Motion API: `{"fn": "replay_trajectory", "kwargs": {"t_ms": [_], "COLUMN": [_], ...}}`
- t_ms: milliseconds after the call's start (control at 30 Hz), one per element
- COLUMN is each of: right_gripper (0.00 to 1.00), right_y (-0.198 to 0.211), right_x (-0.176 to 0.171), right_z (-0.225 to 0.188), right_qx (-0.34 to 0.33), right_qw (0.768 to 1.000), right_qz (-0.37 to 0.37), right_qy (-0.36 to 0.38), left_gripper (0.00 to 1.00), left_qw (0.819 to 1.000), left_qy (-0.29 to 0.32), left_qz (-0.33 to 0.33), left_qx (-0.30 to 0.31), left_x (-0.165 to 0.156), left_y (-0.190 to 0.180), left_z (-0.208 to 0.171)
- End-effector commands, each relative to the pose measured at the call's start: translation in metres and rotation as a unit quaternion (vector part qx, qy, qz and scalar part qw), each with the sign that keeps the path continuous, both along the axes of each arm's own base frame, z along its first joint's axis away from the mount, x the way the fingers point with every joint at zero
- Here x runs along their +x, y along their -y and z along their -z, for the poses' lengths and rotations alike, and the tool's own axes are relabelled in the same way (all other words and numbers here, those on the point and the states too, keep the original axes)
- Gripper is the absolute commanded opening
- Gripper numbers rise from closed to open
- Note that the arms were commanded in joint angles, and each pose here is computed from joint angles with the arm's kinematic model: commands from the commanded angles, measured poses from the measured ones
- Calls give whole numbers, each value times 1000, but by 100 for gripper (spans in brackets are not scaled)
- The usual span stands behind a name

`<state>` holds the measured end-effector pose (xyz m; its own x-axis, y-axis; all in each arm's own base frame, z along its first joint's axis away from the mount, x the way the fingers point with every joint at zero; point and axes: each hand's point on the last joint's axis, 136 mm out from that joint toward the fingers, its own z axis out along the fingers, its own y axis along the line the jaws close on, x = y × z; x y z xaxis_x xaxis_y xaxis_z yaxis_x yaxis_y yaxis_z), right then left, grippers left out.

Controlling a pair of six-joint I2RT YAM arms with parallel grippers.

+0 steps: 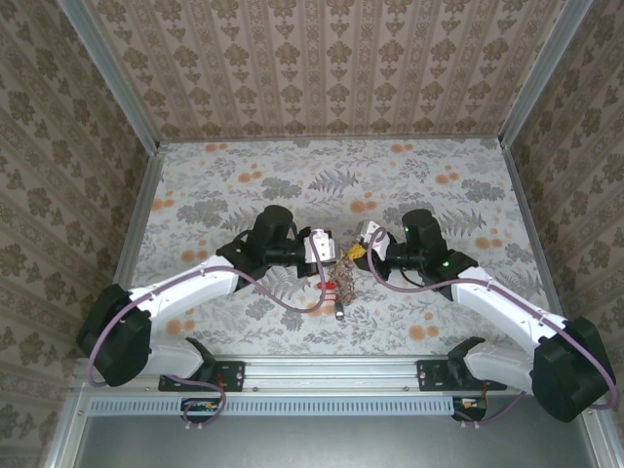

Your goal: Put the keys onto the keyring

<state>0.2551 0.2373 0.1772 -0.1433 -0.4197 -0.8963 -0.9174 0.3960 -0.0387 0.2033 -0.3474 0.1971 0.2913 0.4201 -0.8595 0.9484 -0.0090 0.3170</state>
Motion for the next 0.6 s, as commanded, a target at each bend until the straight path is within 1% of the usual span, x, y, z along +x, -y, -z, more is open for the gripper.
{"fn": "replay_trajectory", "kwargs": {"t_ms": [0,133,233,300,333,400,500,567], "right_gripper": [10,12,17,18,19,21,21,22], "right_y": [5,8,12,13,12,13,17,25], "right_x": [-4,-7,-6,-7,-7,-8,-6,3], "right_z": [10,-2,-13,-23,-27,-30,-24,-20], "right_qx": [-4,-6,-11,-9,-6,-11,-40,-65], "right_qw": [1000,1000,999,999,999,999,997,993], "right_qz": [16,12,16,13,11,5,1,26], "right_qy": [-26,-3,25,42,47,53,71,94], "left_gripper": [0,0,0,0,0,0,0,0], "left_qw": [998,998,998,998,997,996,993,991], "left_qy": [25,24,19,16,11,1,-17,-35], "left_qz": [8,13,23,24,41,53,69,86], "left_qx": [-51,-59,-63,-64,-71,-77,-92,-97], "left_x": [-1,-3,-5,-5,-11,-13,-14,-16], "left_y": [7,8,8,7,8,7,5,1], "left_z": [-28,-28,-28,-28,-31,-33,-41,-45]}}
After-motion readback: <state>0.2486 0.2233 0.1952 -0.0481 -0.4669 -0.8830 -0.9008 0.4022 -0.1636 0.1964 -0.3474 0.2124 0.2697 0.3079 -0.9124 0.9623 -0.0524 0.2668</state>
